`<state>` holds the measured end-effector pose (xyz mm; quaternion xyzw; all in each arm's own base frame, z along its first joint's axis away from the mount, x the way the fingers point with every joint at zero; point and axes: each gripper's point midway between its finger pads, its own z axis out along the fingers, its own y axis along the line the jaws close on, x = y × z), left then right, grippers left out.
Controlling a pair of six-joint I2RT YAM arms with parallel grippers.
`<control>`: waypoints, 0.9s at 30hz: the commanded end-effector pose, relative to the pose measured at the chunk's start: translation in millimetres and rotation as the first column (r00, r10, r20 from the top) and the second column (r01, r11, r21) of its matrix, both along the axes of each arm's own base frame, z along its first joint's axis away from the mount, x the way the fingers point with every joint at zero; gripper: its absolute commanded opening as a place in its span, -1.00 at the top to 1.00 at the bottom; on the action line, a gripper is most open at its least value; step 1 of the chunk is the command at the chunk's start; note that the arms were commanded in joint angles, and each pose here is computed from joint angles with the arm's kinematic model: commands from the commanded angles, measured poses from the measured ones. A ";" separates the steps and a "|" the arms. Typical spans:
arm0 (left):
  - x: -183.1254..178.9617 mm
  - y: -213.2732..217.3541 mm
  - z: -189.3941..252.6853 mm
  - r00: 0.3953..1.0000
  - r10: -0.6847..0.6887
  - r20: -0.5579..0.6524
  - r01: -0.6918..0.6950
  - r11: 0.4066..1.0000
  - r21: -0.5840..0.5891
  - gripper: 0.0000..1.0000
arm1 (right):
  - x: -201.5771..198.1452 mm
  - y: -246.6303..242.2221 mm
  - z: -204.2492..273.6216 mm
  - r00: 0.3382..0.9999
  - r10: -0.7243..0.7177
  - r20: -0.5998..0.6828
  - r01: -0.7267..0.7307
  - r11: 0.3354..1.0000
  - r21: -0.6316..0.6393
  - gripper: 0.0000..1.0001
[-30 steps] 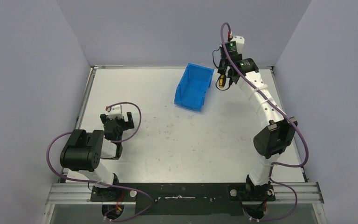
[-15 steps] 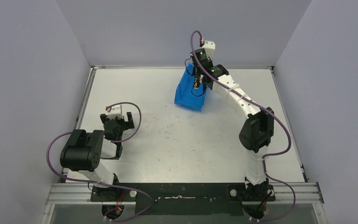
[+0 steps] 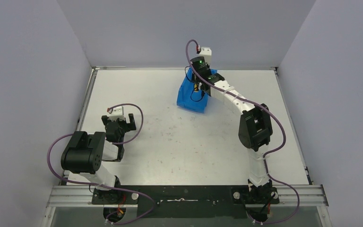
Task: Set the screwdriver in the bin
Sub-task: Place the screwdriver in the bin.
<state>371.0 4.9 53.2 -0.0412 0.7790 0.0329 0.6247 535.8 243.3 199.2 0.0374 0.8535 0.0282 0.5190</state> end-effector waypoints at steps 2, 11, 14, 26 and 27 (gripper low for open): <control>10.2 -1.8 20.3 0.997 -0.007 0.075 0.007 1.000 0.001 -0.94 | 12.8 10.0 -7.1 0.993 0.070 0.092 -0.068 0.997 -0.020 1.00; 10.1 -1.8 20.3 0.997 -0.007 0.075 0.007 1.000 0.001 -0.94 | 15.3 12.9 -61.0 0.994 0.101 0.035 -0.099 0.993 -0.071 1.00; 10.1 -1.8 20.1 0.997 -0.008 0.075 0.007 1.000 0.002 -0.94 | 13.0 11.8 -78.4 0.995 0.104 0.010 -0.103 0.991 -0.081 1.00; 10.2 -1.8 20.4 0.997 -0.007 0.076 0.007 1.000 0.001 -0.94 | 6.1 13.0 -103.3 0.992 0.117 -0.047 -0.120 0.990 -0.068 0.50; 10.3 -1.8 20.6 0.997 -0.007 0.076 0.007 1.000 0.001 -0.94 | 5.9 13.1 -101.4 0.992 0.116 -0.045 -0.118 0.991 -0.065 0.46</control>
